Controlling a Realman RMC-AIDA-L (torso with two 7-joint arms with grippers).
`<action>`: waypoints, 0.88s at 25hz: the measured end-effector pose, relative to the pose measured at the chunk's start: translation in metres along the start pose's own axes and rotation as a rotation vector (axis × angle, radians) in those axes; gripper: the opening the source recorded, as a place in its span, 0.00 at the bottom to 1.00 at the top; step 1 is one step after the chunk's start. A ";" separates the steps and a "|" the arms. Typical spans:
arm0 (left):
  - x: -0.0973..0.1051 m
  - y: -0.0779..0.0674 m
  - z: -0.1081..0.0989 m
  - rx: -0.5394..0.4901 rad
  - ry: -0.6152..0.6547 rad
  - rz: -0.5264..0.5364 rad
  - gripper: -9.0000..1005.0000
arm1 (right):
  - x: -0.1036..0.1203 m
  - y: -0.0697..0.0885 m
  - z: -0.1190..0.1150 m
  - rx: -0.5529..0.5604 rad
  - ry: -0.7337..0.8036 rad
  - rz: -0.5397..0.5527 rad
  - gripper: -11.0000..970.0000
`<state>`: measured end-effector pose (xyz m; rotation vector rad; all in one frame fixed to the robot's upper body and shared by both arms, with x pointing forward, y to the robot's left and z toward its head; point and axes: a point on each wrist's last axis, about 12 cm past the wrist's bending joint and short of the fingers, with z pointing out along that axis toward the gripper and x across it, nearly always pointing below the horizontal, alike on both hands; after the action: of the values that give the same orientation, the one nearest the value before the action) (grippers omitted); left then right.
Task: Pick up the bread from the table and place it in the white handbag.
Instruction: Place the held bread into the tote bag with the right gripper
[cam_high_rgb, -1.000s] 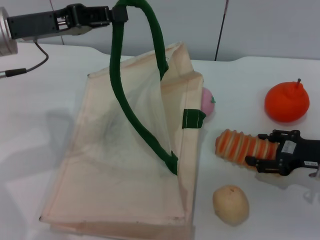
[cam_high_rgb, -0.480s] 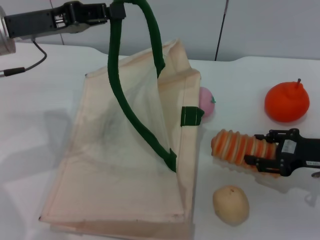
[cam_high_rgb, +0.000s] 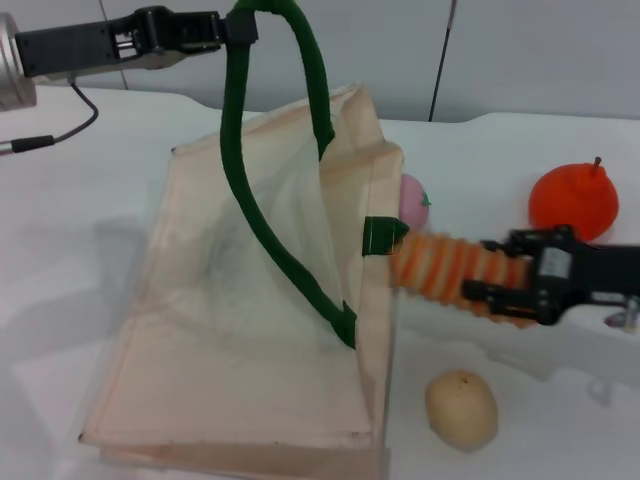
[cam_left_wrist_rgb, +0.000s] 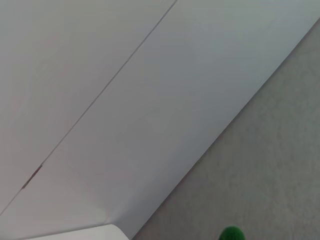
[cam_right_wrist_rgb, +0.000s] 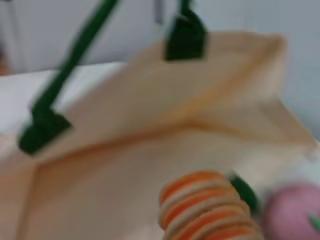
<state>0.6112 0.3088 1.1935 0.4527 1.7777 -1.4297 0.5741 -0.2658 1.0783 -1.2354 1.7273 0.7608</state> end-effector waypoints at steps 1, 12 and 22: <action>0.000 0.000 0.001 0.000 0.001 0.001 0.14 | -0.005 -0.001 0.004 -0.016 0.002 -0.016 0.57; -0.006 -0.004 0.016 0.031 0.026 0.013 0.14 | -0.052 -0.009 0.052 -0.124 0.007 -0.119 0.53; -0.008 -0.005 0.022 0.043 0.031 0.018 0.14 | -0.072 -0.009 0.091 -0.116 0.038 -0.182 0.44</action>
<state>0.6203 0.2884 1.2018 0.5148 1.7657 -1.4586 0.6195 -0.1618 1.1021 -1.4722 1.5926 0.7408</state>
